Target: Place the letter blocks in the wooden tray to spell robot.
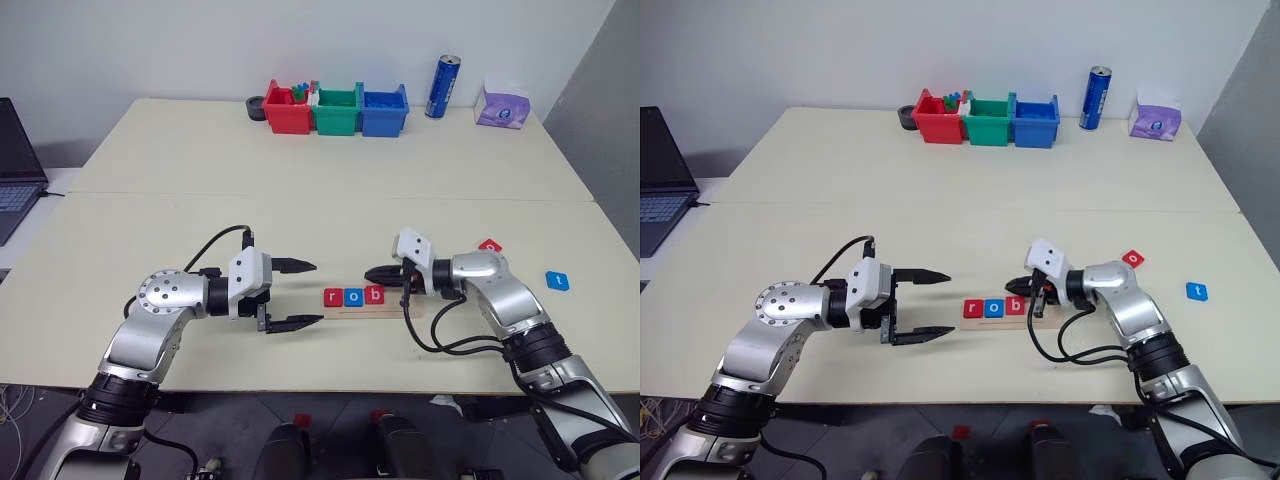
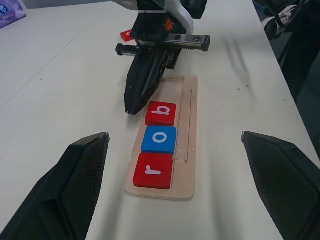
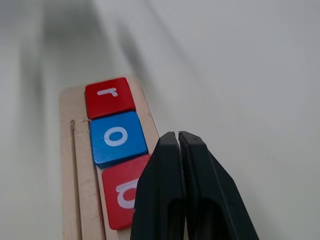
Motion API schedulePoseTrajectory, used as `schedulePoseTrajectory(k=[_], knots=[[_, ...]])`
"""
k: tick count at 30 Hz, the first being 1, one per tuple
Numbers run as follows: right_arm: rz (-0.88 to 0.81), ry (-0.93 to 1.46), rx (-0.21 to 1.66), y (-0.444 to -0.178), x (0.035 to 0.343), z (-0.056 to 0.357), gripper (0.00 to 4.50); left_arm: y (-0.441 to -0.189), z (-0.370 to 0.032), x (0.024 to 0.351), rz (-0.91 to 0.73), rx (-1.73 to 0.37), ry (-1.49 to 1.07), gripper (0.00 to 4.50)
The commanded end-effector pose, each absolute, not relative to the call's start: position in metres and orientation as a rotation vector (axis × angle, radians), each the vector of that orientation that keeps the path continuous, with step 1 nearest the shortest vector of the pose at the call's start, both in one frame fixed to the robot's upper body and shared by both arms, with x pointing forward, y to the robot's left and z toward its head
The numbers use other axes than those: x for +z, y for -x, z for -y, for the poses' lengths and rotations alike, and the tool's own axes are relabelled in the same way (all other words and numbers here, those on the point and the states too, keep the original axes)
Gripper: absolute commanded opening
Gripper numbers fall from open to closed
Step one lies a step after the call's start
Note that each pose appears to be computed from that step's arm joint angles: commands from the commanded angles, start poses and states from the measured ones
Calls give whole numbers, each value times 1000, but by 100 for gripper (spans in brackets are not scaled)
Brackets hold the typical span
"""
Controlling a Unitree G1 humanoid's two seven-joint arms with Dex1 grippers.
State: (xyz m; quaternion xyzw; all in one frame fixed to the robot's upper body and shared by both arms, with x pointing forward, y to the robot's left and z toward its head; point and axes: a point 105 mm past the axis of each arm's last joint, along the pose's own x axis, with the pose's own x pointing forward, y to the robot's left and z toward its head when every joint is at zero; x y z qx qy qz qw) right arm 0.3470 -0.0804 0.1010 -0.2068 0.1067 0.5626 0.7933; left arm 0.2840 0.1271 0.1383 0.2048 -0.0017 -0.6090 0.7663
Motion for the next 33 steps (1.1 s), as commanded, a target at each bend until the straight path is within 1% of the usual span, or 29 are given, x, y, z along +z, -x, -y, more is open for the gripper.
schedulePoseTrajectory(k=[1,33], knots=[[-175,495,1195,-353,111,81,4,-283,-127,150,48,-1307,-467,450],[-150,601,1268,-338,106,82,4,-288,-127,153,54,-1296,-471,450]])
